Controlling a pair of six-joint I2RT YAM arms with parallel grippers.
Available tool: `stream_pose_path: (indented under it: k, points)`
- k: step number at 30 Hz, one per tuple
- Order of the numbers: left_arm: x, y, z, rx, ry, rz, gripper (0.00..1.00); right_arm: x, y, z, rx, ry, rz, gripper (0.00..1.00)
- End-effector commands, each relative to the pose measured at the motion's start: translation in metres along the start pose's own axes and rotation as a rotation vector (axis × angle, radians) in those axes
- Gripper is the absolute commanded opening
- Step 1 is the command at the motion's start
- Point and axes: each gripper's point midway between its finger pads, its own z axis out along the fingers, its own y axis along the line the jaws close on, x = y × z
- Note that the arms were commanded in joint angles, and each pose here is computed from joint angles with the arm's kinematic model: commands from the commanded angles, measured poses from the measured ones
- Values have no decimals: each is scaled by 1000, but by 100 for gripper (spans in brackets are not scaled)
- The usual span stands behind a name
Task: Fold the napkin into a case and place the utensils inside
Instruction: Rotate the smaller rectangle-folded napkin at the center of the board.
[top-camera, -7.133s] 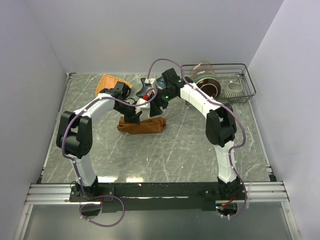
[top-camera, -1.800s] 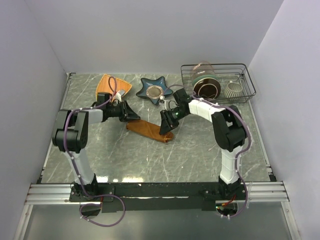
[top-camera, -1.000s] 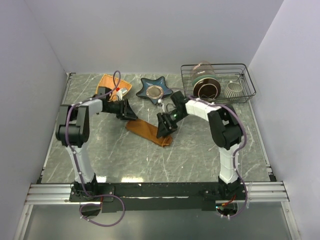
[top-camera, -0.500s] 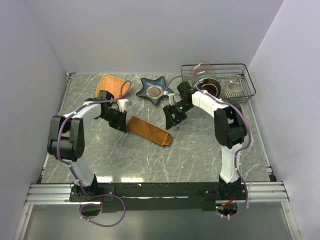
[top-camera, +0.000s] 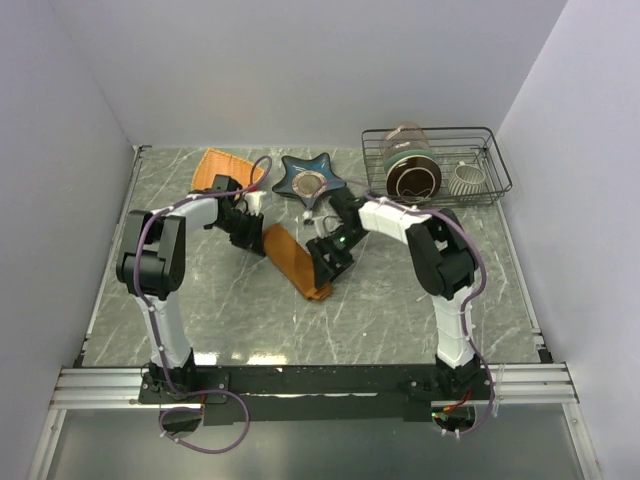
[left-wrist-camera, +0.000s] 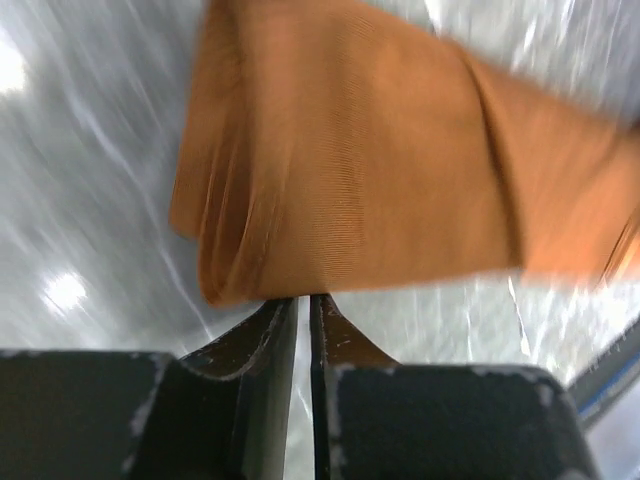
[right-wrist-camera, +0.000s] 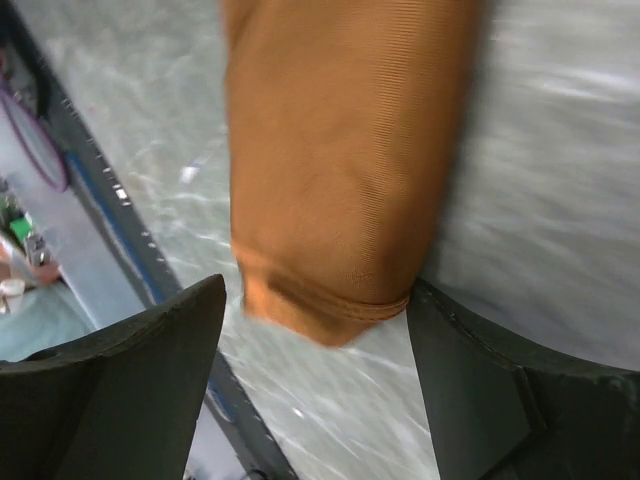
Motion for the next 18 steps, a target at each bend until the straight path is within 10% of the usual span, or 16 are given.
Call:
stream_pose_path:
  k: [1, 11, 18]
  points:
    - [-37, 2, 9, -4, -68, 41, 17, 1, 43, 27, -46, -5, -80, 81]
    - [-33, -22, -10, 43, -114, 44, 29, -4, 46, 9, 43, -69, -45, 83]
    - [-96, -44, -131, -48, -543, 186, 49, -33, 39, -161, 329, -532, -65, 94]
